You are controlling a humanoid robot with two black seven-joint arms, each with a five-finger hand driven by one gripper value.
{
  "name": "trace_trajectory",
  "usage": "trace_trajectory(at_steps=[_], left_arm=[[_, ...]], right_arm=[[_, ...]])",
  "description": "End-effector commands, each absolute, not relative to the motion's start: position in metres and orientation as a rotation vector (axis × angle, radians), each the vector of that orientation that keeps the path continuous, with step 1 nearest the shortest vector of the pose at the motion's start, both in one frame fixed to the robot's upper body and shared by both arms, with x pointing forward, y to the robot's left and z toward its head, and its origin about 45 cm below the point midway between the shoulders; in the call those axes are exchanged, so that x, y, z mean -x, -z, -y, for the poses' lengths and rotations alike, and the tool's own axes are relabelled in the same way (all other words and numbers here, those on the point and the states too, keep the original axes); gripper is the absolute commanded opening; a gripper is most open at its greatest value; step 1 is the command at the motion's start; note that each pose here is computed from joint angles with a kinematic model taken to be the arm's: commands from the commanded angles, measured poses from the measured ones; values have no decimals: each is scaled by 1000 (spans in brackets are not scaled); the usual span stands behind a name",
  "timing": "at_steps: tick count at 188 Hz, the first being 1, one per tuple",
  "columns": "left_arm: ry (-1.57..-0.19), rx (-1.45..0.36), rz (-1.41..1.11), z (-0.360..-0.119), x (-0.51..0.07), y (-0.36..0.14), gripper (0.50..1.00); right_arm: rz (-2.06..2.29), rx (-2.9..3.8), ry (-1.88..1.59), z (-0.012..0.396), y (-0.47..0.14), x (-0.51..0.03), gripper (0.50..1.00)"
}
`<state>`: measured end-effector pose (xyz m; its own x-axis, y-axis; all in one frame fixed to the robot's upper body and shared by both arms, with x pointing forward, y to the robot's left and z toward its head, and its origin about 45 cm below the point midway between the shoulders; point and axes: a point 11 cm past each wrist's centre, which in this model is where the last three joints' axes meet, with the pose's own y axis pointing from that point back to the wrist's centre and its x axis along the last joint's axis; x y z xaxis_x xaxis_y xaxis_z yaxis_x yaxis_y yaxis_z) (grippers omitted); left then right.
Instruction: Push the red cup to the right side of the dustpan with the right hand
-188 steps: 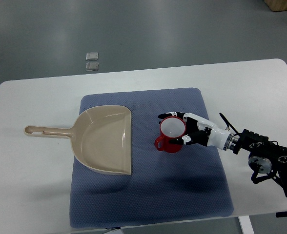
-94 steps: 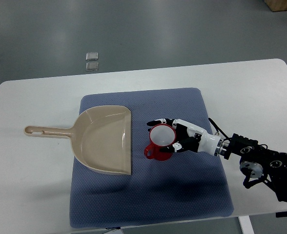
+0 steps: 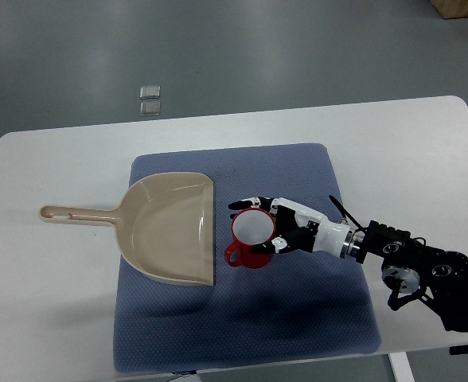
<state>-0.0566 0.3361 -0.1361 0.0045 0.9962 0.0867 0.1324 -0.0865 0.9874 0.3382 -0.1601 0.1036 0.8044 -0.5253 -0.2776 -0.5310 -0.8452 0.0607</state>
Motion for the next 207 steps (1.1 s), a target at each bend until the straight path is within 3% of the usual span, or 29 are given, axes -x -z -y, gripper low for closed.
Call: trace_trajectory(at_steps=[1,94,207], left_arm=[[-1208,-1371,-1266,-336,57,136,1000],[-1209,-1372,-1265,-336,57,136,1000],[-1208,-1371,-1266,-336,57,136,1000]], right_arm=[[-856,2962,-447,156,-105,-338,936],[-809,2980,-436,144,-104,-334,936],[-877,2966,-358,166,-123,-356,936]])
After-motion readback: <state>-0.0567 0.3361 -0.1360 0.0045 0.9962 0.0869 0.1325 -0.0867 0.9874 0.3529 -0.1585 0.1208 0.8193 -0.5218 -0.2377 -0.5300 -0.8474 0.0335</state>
